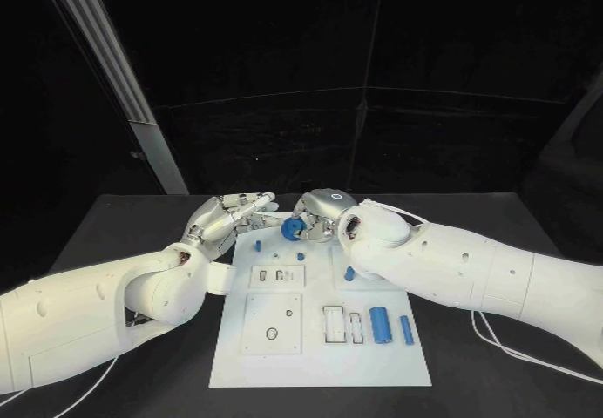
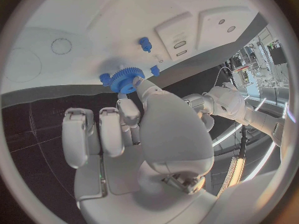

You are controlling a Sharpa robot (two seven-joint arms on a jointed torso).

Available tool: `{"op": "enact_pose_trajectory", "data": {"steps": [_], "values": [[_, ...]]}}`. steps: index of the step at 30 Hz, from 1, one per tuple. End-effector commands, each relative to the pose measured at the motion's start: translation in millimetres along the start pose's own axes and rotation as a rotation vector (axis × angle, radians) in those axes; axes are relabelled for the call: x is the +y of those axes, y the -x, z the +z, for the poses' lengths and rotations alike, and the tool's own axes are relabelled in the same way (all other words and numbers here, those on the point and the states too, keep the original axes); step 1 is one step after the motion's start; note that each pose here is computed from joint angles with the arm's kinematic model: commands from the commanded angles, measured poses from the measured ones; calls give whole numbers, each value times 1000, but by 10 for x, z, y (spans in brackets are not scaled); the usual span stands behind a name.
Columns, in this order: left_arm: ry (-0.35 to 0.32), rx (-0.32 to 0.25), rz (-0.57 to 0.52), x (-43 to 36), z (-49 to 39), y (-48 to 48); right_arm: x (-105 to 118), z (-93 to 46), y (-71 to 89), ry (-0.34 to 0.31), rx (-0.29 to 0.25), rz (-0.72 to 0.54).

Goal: Assemble the parts on the task board

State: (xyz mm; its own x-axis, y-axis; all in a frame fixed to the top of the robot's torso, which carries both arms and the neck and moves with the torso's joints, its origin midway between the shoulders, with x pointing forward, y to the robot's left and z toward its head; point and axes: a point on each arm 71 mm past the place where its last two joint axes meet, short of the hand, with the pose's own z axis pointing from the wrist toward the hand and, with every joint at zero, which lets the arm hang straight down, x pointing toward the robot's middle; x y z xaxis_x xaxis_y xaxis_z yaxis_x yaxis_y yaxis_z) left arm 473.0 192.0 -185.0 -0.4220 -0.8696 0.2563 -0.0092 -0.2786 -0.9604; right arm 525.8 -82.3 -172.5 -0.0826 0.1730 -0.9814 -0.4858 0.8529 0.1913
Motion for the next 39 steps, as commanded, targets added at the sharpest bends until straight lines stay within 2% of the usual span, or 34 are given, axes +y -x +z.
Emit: {"op": "enact_pose_trajectory", "data": {"steps": [1, 15, 27, 39], "values": [[-4, 18, -10, -9, 7, -30, -6, 15, -10, -7, 10, -21], [-4, 17, -9, -8, 11, -32, -39, 61, -55, -36, 32, -39], [-4, 16, -8, -11, 10, -25, 26, 86, -83, -15, 50, -40], [-3, 15, -7, -20, 9, -11, 13, 96, -89, -29, 47, -28]]}}
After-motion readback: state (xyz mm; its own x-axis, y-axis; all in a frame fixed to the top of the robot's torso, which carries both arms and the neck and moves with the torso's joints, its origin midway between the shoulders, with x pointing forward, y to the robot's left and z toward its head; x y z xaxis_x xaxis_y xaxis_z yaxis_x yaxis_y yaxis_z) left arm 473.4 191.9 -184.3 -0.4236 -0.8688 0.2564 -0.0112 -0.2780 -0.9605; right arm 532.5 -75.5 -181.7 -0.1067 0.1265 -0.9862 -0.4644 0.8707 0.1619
